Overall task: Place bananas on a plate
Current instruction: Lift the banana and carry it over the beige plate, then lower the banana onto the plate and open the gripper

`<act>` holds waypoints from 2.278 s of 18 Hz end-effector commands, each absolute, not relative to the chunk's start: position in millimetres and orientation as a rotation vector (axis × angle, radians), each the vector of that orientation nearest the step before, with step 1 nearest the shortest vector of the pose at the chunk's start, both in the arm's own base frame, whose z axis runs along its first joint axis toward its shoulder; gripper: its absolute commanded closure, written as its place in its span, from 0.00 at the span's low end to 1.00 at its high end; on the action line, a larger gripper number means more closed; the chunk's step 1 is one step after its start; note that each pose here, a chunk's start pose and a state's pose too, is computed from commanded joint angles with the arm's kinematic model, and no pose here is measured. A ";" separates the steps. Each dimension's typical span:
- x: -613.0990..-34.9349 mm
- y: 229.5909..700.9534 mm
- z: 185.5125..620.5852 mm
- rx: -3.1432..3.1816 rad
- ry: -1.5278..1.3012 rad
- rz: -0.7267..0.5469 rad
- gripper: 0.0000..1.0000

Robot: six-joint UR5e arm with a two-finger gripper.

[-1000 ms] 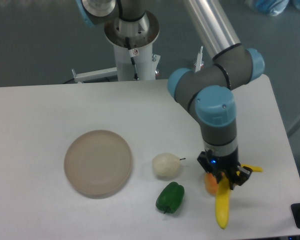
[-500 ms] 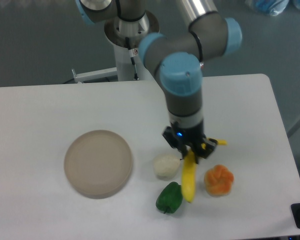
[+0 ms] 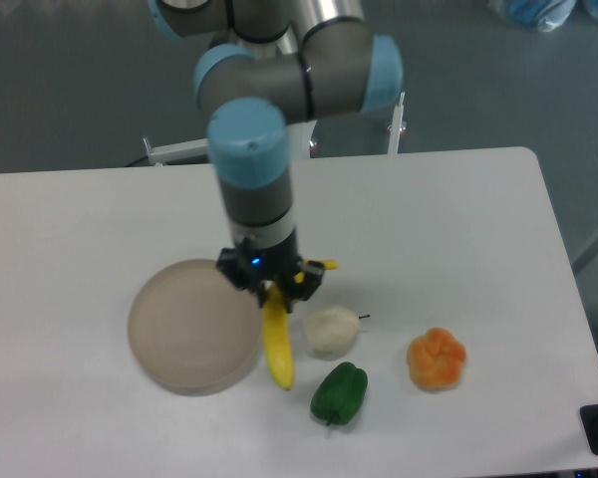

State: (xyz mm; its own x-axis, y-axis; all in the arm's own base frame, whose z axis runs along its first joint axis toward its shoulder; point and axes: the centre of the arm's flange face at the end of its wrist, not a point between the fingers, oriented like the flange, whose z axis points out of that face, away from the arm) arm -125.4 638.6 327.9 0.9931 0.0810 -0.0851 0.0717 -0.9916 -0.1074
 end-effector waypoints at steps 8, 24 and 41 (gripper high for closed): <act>-79.5 618.2 273.5 -3.088 -0.007 0.147 0.66; -22.9 609.6 217.8 -3.135 0.351 0.252 0.66; -12.7 605.0 200.6 -3.160 0.392 0.241 0.66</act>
